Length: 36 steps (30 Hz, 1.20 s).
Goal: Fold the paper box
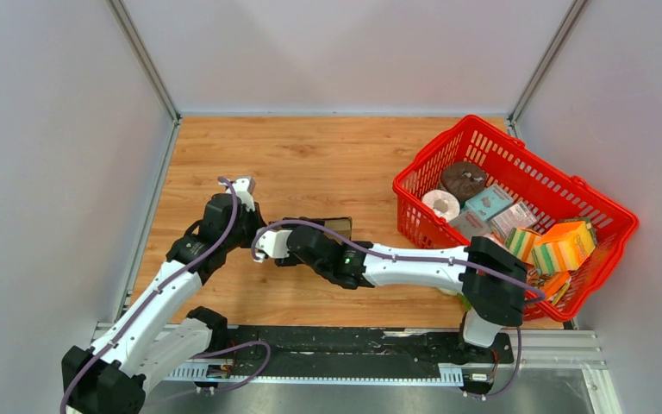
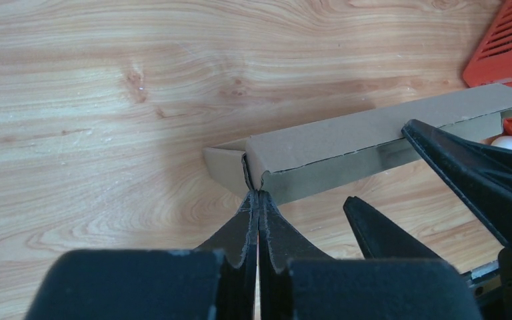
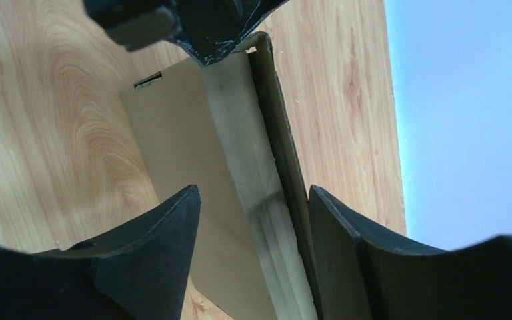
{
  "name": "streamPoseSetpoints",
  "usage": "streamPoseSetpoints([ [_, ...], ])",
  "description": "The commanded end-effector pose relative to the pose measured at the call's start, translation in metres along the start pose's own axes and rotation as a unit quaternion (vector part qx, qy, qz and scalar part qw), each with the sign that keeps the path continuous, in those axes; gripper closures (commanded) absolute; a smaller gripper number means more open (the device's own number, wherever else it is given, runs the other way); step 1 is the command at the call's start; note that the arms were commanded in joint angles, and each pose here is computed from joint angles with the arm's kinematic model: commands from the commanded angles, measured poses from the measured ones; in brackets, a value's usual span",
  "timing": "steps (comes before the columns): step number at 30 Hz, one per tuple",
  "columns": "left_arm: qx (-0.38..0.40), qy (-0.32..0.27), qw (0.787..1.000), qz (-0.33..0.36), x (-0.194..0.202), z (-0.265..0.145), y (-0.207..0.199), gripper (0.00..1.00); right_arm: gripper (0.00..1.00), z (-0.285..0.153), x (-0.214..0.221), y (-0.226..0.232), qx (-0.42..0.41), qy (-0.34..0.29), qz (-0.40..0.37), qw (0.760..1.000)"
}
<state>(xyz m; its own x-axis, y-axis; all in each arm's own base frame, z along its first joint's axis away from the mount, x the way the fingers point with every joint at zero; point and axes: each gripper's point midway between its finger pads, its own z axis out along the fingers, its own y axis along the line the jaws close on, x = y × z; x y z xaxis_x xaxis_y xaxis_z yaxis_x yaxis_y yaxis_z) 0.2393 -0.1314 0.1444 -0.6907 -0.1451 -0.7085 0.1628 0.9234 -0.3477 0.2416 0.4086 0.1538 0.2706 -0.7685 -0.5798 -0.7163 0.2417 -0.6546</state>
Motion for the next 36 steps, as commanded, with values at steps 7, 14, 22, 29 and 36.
streamPoseSetpoints([
  [7, 0.004, 0.025, 1.000, -0.015, 0.015, -0.004, 0.000, 0.96, 0.51, 0.007, -0.003, 0.001, 0.017, -0.003, -0.005, 1.000],
  [14, 0.028, -0.001, 1.000, 0.007, 0.002, -0.029, -0.008, 0.66, 0.56, 0.008, -0.003, 0.004, 0.012, -0.003, -0.002, 1.000],
  [22, 0.040, -0.034, 0.998, -0.039, -0.026, -0.044, -0.009, 0.63, 0.60, 0.008, -0.003, 0.005, 0.012, -0.002, 0.000, 1.000],
  [29, 0.073, -0.036, 0.992, -0.092, -0.049, -0.022, -0.022, 0.65, 0.70, 0.008, -0.003, 0.010, 0.005, -0.001, 0.002, 1.000],
  [36, 0.092, -0.036, 0.990, -0.104, -0.055, -0.003, -0.028, 0.75, 0.77, 0.007, -0.001, 0.014, 0.000, 0.002, 0.005, 1.000],
])
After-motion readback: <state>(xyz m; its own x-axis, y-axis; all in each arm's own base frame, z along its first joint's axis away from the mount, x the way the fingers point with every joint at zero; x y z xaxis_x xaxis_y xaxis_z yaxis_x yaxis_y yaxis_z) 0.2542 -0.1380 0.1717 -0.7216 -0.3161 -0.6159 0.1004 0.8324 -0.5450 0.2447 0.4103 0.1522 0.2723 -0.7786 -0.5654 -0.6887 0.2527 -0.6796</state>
